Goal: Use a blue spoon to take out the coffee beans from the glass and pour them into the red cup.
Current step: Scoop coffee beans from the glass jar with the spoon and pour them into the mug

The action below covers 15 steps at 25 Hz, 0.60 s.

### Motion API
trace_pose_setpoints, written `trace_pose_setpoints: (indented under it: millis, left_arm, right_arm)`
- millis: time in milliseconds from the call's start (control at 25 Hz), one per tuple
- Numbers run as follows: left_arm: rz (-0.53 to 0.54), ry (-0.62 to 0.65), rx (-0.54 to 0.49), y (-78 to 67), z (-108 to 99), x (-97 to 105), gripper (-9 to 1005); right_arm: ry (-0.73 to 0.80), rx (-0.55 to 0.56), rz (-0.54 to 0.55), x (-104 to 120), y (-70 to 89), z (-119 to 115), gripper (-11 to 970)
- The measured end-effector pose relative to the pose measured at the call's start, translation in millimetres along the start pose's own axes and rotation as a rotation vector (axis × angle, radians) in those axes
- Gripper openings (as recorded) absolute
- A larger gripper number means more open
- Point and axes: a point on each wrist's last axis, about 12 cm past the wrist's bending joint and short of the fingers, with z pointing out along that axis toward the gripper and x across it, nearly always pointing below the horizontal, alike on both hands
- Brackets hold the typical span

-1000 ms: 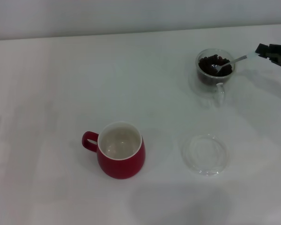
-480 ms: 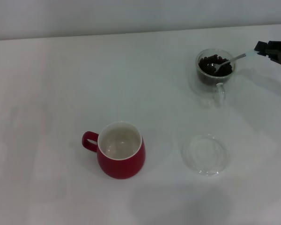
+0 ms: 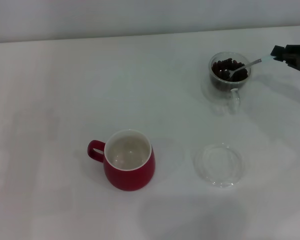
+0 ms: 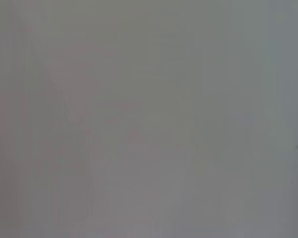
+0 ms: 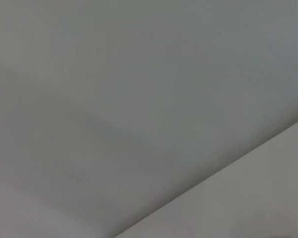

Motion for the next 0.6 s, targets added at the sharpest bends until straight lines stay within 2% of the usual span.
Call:
trace_pose_setpoints:
  millis: [600]
  left_arm:
    - [0.002, -0.002, -0.012, 3.4, 0.2, -0.8, 726]
  right_arm:
    - [0.008, 0.006, 0.052, -5.0, 0.9, -1.2, 145]
